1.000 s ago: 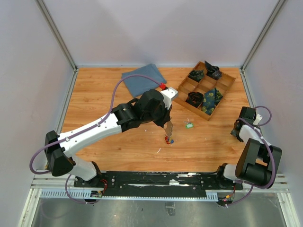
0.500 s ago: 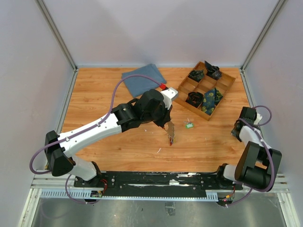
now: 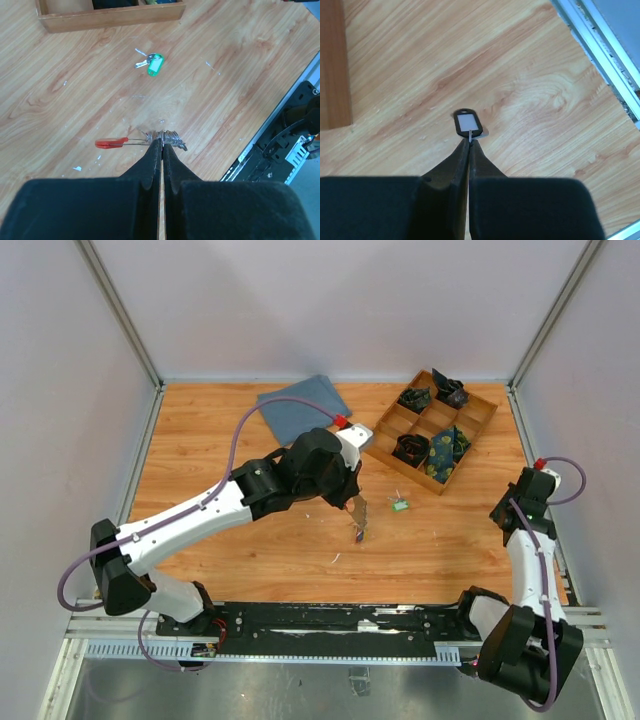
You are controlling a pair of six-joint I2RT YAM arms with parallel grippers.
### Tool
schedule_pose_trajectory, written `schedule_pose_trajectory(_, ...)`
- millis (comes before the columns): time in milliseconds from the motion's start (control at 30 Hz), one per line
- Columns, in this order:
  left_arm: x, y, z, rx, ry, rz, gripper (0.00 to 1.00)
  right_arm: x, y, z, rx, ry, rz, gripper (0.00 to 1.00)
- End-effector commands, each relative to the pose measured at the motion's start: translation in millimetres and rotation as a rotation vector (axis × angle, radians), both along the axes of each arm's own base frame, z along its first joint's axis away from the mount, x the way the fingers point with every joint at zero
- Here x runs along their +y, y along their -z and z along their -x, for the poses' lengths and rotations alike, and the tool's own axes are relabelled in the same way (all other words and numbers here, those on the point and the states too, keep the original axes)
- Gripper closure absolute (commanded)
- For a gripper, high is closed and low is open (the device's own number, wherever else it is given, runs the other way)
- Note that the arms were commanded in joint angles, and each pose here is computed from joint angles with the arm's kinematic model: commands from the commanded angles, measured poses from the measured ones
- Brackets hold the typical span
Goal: Put the keys on the keyring
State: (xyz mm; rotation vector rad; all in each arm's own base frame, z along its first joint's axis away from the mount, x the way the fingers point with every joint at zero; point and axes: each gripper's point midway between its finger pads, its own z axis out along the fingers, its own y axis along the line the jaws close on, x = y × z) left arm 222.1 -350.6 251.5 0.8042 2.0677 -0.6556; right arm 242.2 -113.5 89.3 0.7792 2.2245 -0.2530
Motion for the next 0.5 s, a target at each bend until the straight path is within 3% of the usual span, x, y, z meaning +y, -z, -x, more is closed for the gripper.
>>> schedule_pose_trajectory(0,4,-28,3,-0.050,-0.007,0.072,1.00,13,-19,1,-0.015,-0.096,-0.029,0.99)
schedule_pose_trajectory(200,15,-38,6,-0.065,-0.035,0.111,1.00,47,-54,-1,-0.065,-0.261,-0.099,0.99)
schedule_pose_trajectory(467,49,-49,11,-0.140,-0.110,0.160,1.00,122,-123,4,-0.189,-0.613,-0.129,1.00)
